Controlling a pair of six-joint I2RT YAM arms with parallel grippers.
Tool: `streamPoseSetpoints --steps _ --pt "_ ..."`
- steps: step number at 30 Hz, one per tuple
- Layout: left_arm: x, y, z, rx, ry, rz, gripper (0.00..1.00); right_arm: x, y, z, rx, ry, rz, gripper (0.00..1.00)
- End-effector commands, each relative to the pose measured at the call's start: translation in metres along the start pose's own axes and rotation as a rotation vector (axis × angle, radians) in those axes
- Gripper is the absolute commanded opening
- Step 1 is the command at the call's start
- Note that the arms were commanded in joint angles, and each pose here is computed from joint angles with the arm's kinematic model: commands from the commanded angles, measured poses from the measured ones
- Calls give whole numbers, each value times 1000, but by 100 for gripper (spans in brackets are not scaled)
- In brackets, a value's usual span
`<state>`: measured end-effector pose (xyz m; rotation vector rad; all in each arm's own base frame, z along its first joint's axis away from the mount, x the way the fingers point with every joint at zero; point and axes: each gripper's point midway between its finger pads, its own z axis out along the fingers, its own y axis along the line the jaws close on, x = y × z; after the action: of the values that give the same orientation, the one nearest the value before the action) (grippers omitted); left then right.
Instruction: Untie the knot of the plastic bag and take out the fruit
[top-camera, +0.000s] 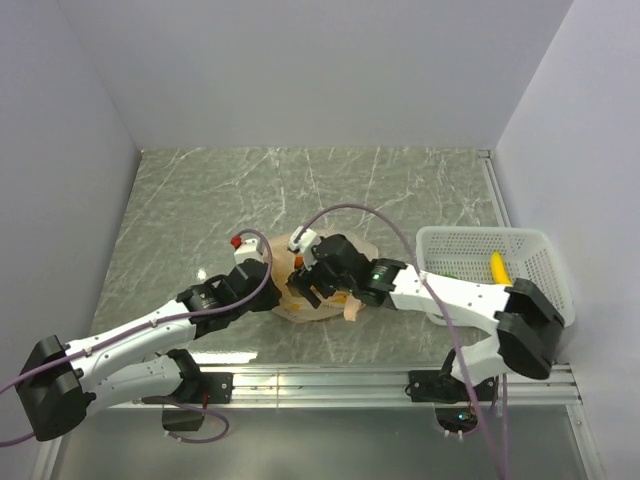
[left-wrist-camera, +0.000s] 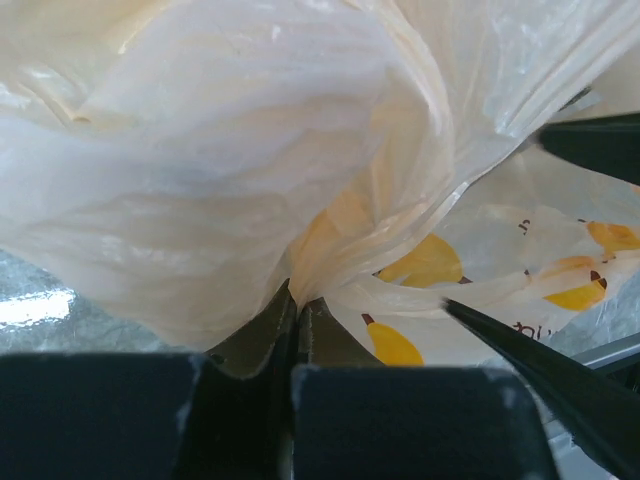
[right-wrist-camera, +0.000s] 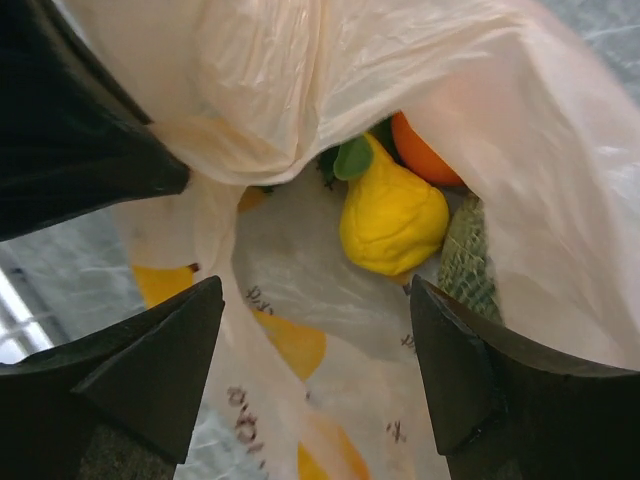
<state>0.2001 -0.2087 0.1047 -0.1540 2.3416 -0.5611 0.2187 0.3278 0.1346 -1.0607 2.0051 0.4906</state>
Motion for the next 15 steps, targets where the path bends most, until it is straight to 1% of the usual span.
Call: streamPoseSetpoints --steps 1,5,6,9,12,14,15 --pt "-13 -8 -4 21 -37 -18 0 -24 -3 17 3 -33 -102 81" --pt "-11 -11 -2 35 -29 -23 1 -17 -24 40 111 9 -140 74" --pt "-9 -11 -1 36 -24 -22 1 -17 -26 44 127 10 -158 69" --pt "-3 -9 3 32 -6 -19 1 -15 -37 57 183 18 -176 63" --pt "0 -9 5 34 6 -17 1 3 -47 75 233 65 -189 60" --pt "1 -9 5 35 5 -17 1 9 -52 82 255 80 -191 60" --pt "1 -8 5 33 5 -15 1 14 -54 85 261 92 -194 62"
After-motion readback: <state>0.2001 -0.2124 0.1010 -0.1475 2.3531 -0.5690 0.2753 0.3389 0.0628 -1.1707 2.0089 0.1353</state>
